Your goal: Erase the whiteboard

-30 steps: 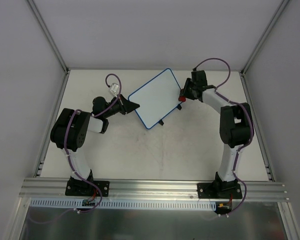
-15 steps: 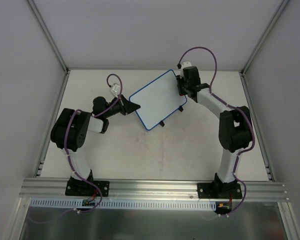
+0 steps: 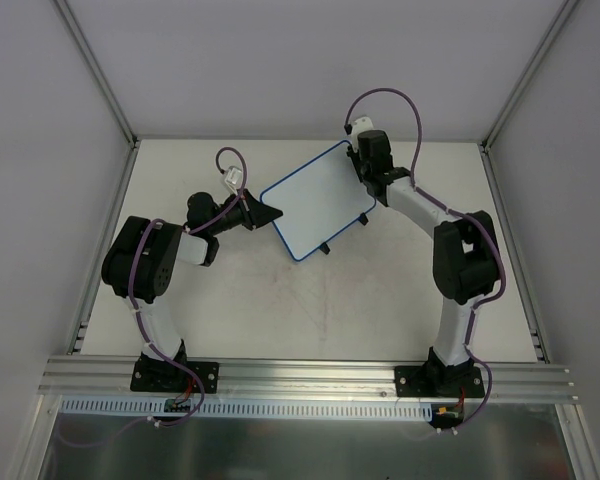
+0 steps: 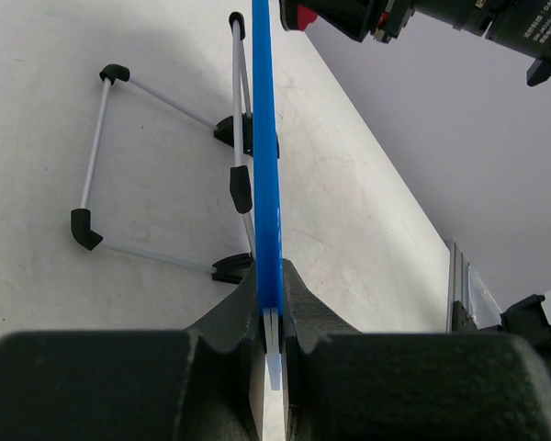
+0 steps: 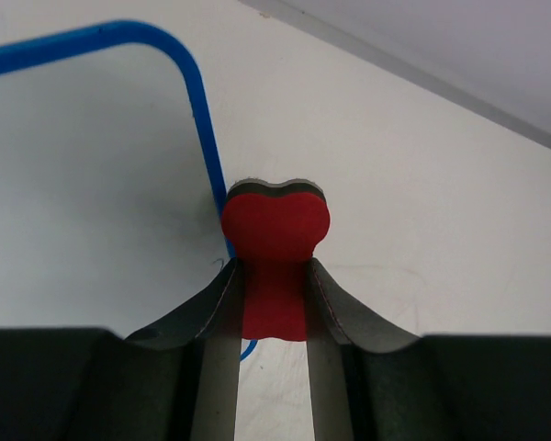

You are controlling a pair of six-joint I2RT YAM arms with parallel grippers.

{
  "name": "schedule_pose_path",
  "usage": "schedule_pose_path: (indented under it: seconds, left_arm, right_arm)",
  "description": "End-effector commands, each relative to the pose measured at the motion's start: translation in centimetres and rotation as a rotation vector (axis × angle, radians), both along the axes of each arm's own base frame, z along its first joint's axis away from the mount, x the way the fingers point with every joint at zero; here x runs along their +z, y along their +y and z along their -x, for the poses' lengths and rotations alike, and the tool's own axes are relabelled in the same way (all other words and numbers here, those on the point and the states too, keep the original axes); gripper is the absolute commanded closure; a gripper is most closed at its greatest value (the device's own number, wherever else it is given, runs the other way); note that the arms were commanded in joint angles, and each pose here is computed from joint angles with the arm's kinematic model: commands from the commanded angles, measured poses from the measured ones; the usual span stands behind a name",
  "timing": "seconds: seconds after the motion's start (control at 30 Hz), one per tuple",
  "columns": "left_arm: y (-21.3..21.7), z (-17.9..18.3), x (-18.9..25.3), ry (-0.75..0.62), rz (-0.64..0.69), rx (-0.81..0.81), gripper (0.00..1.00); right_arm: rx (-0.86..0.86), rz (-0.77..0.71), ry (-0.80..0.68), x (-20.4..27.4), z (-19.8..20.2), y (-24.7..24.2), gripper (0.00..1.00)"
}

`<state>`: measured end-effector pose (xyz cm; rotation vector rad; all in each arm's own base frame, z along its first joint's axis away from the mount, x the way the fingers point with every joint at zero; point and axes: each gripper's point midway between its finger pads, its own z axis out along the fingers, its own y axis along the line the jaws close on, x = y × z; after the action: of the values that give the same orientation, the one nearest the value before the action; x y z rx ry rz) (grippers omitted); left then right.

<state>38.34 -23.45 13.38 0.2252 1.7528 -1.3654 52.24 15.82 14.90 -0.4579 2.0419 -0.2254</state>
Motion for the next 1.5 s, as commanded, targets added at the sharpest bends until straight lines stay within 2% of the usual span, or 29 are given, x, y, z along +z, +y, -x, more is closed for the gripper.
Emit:
schedule_pose_path:
  seconds: [0.0,0.77,1.23,1.47]
  left_arm:
    - [-1.2,0.4,5.2,-0.234,0.029,-0.072,1.00]
    - [-1.3,-0.9,4.0,-0.158,0.029,-0.049,1.00]
    - [-1.2,-1.0,3.1,-0.146,0.044,-0.055,1.00]
    - [-1.2,-0.8,3.2,-0.147,0.046,-0.061,1.00]
  right_arm:
    - [-0.025,0.046,-0.067,2.5,-1.6,-0.4,1.00]
    - [0.013,0.028,0.021,-1.4,0.4,0.5,1.00]
    - [-0.064,0.060,0.175,-4.6,3.5,-1.4,1.00]
    - [-0.086,0.064,0.187,-4.6,2.7,-1.5,1.00]
